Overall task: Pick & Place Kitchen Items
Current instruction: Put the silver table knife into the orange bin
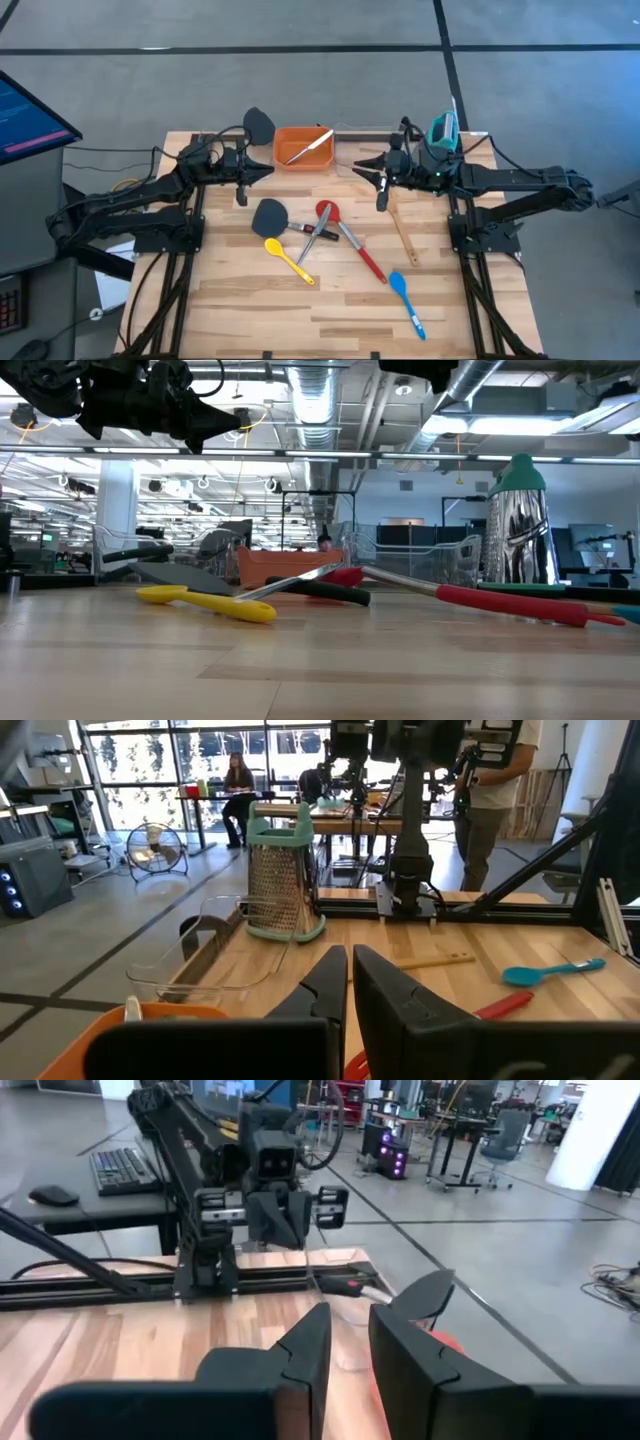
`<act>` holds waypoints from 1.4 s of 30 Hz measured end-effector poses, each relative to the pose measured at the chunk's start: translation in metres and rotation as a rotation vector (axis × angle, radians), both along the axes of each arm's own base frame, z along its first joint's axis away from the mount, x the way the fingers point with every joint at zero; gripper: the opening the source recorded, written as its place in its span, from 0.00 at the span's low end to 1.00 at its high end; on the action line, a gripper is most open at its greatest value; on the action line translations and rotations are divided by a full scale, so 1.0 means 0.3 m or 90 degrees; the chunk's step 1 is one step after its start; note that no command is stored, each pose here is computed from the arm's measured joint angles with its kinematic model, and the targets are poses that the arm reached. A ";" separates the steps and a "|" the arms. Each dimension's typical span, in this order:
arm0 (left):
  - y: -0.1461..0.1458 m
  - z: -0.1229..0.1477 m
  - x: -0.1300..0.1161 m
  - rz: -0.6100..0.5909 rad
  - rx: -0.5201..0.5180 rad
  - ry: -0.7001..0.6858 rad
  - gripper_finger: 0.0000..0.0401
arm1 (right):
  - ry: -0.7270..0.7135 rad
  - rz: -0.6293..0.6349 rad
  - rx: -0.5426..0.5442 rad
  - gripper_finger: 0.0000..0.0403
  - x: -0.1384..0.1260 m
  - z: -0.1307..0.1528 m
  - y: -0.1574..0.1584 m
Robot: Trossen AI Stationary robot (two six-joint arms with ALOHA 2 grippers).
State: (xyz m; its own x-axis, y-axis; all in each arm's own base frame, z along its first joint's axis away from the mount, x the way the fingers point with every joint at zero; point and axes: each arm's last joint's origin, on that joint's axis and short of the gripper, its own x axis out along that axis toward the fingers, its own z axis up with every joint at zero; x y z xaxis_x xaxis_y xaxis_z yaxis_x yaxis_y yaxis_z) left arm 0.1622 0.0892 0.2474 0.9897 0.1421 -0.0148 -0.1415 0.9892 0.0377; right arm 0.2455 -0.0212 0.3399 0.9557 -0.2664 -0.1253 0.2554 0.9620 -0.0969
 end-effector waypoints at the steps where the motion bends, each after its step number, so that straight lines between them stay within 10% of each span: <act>1: 0.000 0.000 0.000 0.000 0.000 0.000 0.02 | 0.003 0.000 0.005 0.17 0.000 -0.008 0.001; 21: 0.000 0.000 0.000 0.000 0.001 0.000 0.02 | -0.001 0.007 0.090 0.17 -0.003 -0.211 0.025; 42: 0.000 0.002 0.000 0.000 0.002 -0.003 0.02 | 0.016 0.027 0.122 0.17 0.003 -0.226 0.060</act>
